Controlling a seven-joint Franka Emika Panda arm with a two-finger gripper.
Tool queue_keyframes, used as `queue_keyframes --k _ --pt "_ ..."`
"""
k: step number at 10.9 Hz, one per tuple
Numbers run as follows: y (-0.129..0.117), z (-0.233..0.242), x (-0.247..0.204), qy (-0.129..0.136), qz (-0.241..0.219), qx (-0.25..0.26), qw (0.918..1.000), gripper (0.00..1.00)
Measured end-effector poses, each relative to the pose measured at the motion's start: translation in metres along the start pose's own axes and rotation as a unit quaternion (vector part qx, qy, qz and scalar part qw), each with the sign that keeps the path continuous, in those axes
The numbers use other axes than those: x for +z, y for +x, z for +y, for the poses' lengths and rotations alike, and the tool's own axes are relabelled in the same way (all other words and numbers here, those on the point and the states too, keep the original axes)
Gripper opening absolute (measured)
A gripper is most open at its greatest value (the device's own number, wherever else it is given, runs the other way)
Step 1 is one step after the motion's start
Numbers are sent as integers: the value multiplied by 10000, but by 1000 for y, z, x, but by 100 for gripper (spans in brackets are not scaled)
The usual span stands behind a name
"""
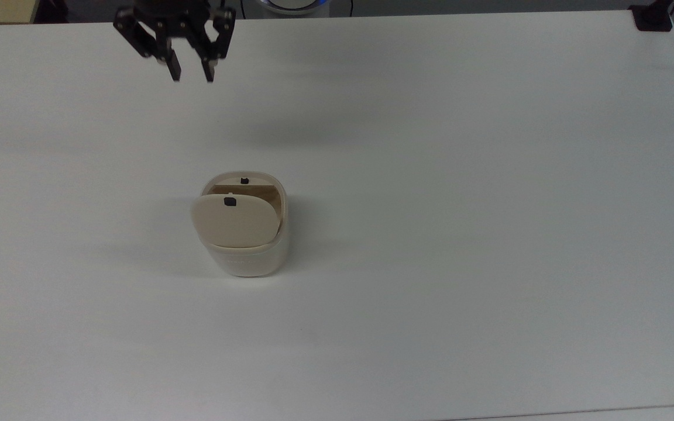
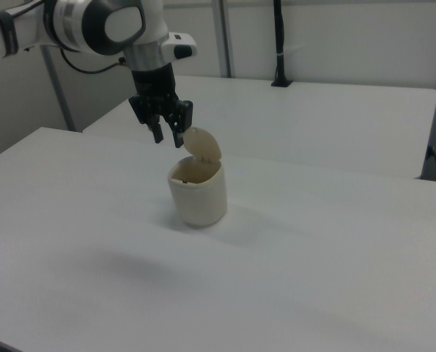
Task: Open the trash bin
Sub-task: 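Raise the gripper up away from the popped-open lid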
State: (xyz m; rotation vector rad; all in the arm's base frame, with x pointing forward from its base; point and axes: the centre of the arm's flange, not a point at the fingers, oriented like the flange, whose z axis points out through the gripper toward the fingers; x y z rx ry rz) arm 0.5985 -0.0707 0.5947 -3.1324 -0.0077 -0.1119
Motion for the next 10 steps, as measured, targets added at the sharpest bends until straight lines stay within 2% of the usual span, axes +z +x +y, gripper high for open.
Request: queue_keyframes --k 3,4,10 --pt "-10 0 -7 31 -152 8 9999 93" --pt "-12 3 -11 29 -126 38 9999 100" --pt "-19 24 -18 122 -100 243 9996 100"
